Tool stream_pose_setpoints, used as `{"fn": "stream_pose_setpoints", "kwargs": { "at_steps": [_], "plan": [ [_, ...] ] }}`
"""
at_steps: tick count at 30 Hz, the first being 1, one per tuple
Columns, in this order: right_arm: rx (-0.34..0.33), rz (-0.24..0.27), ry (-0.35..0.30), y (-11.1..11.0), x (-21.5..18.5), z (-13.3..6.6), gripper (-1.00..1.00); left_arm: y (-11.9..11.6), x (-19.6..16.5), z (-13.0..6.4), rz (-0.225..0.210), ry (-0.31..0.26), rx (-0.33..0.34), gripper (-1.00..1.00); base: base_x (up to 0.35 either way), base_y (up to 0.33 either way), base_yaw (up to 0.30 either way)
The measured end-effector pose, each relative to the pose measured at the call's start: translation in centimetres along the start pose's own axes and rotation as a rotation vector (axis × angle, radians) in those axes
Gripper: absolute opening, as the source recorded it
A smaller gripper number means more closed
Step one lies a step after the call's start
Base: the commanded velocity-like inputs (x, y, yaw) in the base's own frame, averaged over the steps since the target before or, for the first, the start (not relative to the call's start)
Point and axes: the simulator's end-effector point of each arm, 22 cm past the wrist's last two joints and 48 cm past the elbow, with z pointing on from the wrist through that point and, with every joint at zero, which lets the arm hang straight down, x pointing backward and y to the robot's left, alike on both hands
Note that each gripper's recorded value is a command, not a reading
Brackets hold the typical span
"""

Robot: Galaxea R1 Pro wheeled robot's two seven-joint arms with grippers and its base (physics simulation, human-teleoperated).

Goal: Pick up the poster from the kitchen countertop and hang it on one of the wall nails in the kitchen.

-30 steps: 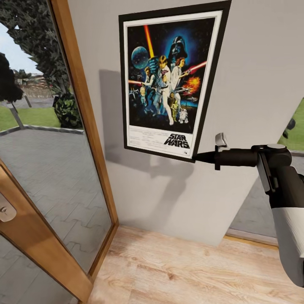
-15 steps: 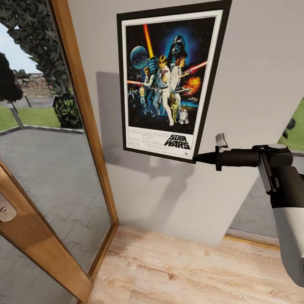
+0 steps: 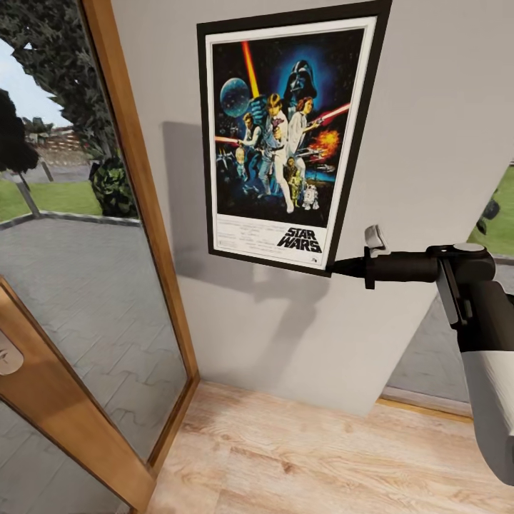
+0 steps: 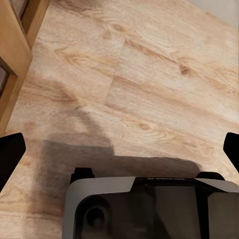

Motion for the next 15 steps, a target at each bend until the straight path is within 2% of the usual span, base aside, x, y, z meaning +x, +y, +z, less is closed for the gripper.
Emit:
{"fn": "stream_pose_setpoints", "kwargs": {
  "at_steps": [15],
  "plan": [
    [0.001,-0.001,0.001,-0.01,0.01,0.03,-1.00,0.32,-0.09,-0.11,0.003,0.000,-0.004,1.00,0.044,-0.043,0.000]
  ]
}}
